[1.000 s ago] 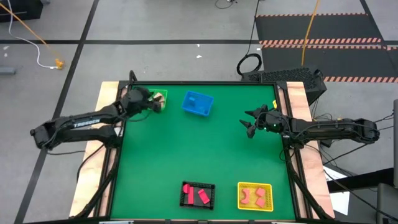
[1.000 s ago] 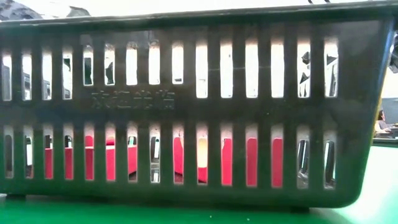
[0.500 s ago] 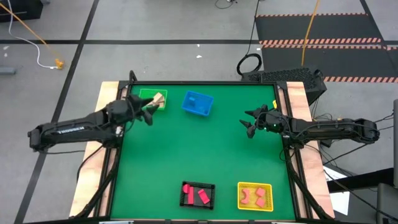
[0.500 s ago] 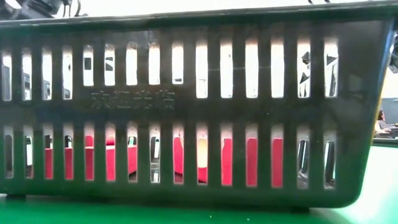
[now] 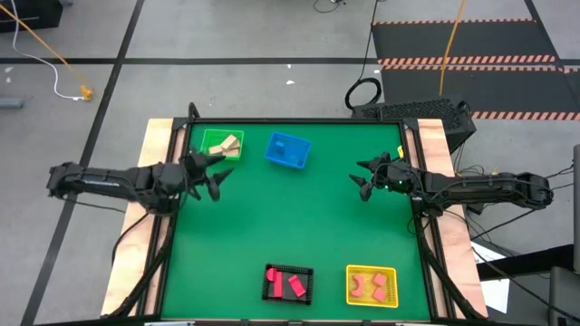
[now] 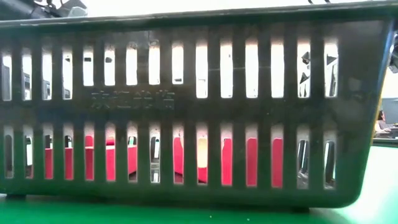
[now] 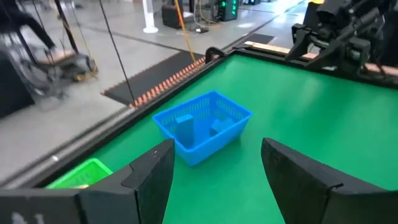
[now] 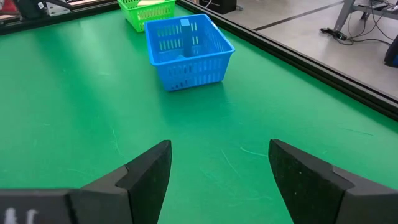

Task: Sort & place blocks by color
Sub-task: Return to Home Position

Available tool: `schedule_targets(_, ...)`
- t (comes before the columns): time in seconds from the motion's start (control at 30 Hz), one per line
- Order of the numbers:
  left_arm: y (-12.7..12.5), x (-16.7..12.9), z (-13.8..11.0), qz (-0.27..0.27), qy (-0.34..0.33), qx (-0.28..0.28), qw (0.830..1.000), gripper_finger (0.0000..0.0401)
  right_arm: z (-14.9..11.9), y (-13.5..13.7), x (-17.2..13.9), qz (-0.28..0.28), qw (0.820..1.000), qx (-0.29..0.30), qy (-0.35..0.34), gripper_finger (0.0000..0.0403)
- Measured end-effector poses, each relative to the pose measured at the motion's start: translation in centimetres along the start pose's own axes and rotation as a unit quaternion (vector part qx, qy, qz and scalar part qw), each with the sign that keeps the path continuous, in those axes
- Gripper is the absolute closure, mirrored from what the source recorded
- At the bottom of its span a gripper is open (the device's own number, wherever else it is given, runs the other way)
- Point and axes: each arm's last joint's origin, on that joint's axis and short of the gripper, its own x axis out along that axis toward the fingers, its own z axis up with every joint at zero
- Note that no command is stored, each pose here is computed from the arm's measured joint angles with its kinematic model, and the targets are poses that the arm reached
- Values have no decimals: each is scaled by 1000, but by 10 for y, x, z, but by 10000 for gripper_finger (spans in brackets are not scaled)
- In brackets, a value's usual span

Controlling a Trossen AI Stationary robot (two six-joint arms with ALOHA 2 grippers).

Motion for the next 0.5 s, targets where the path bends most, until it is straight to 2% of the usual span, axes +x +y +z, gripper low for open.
schedule_targets(0.17, -6, -1, -15, 5, 6, 32, 999, 160, 0, 0, 0, 0, 1000, 0, 0, 145)
schedule_targets(0.33, -10, 5, -40, -14, -6, -3, 1000, 160, 0, 0, 0, 0, 1000, 0, 0, 145)
schedule_targets(0.5, -11, 8, -55, -38, -36, -15, 999, 160, 0, 0, 0, 0, 1000, 0, 0, 145)
